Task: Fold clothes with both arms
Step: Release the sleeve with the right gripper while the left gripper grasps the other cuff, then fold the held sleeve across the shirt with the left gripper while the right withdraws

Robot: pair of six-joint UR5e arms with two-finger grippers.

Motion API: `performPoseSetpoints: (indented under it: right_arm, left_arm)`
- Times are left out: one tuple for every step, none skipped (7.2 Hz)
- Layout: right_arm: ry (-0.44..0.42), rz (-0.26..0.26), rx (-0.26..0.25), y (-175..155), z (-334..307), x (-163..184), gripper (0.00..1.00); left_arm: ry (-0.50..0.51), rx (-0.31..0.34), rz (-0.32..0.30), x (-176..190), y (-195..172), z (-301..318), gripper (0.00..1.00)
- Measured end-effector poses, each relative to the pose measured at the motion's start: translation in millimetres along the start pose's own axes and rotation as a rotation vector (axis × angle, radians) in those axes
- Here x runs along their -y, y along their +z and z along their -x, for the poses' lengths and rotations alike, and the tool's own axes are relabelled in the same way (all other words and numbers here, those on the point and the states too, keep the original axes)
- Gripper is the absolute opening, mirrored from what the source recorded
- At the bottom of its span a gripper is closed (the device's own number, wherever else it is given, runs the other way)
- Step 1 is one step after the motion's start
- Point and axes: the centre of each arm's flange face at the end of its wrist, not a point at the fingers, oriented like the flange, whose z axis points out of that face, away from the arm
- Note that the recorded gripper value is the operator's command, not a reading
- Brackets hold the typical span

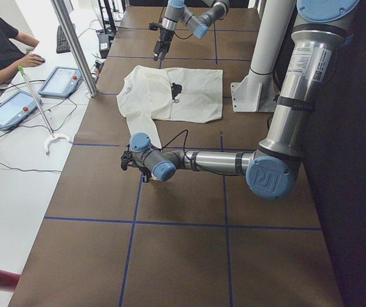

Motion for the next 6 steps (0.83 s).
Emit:
performPoseSetpoints:
  right_arm:
    - [-0.005,0.001,0.000,-0.8,-0.6,0.7,1.00]
    - [-0.007,-0.002,0.001,-4.0,-1.9,5.3,1.00]
    - [-0.009,-0.007,-0.001,-11.0,-9.7,15.6,1.00]
    - [-0.034,-0.014,-0.013,-23.4,-32.7,28.3,1.00]
    - [-0.086,-0.021,-0.035,-37.5,-65.6,40.7,1.00]
    - [-0.135,-0.017,-0.062,-48.6,-95.2,53.9,1.00]
  left_arm:
    - [0.011,-0.032,-0.002,-1.5,-13.1,-17.5,0.00]
    - [0.015,-0.063,-0.009,-2.7,-28.4,-37.4,0.00]
    - [0.002,-0.099,-0.030,-0.5,-47.4,-66.8,0.00]
    - [-0.045,-0.145,-0.056,9.8,-66.6,-111.0,0.00]
    - [-0.106,-0.199,-0.077,24.3,-83.3,-169.7,0.00]
    - [-0.152,-0.250,-0.098,34.4,-93.7,-238.2,0.00]
